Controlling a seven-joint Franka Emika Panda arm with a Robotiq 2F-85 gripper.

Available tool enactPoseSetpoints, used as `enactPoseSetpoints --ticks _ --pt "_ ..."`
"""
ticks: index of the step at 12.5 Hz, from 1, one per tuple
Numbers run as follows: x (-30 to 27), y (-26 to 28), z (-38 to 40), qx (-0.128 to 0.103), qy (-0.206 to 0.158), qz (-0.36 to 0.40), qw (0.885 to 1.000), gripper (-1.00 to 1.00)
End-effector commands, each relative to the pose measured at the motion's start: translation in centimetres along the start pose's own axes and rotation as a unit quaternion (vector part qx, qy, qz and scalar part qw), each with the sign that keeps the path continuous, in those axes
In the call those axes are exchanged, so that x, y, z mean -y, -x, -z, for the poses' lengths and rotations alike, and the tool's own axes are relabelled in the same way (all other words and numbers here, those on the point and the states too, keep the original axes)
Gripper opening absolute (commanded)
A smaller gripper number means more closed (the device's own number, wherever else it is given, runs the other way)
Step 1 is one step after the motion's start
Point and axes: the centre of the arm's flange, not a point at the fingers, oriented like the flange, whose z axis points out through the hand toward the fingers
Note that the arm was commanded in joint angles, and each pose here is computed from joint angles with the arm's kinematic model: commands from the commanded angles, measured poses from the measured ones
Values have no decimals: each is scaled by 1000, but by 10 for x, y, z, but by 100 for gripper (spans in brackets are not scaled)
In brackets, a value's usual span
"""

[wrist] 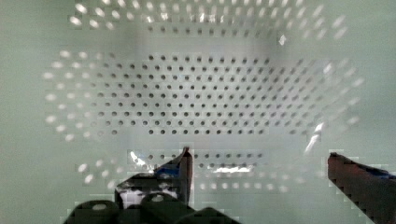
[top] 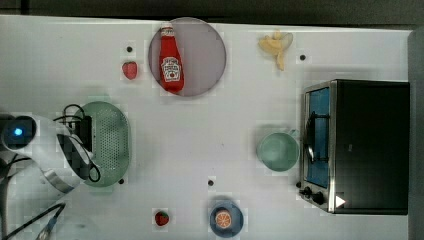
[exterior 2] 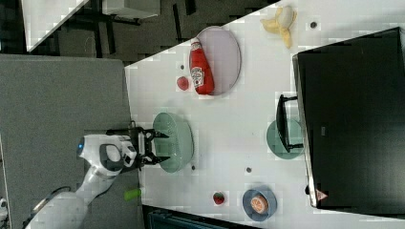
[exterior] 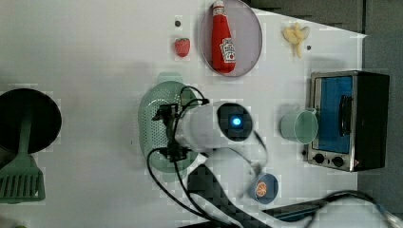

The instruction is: Drag strainer right to left.

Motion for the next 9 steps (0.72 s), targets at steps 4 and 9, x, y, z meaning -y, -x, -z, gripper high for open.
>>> enactPoseSetpoints --ticks 4,9 --pt "12 -115 210 -21 -42 151 987 100" --pt "-21 -259 321 -18 -57 192 980 100"
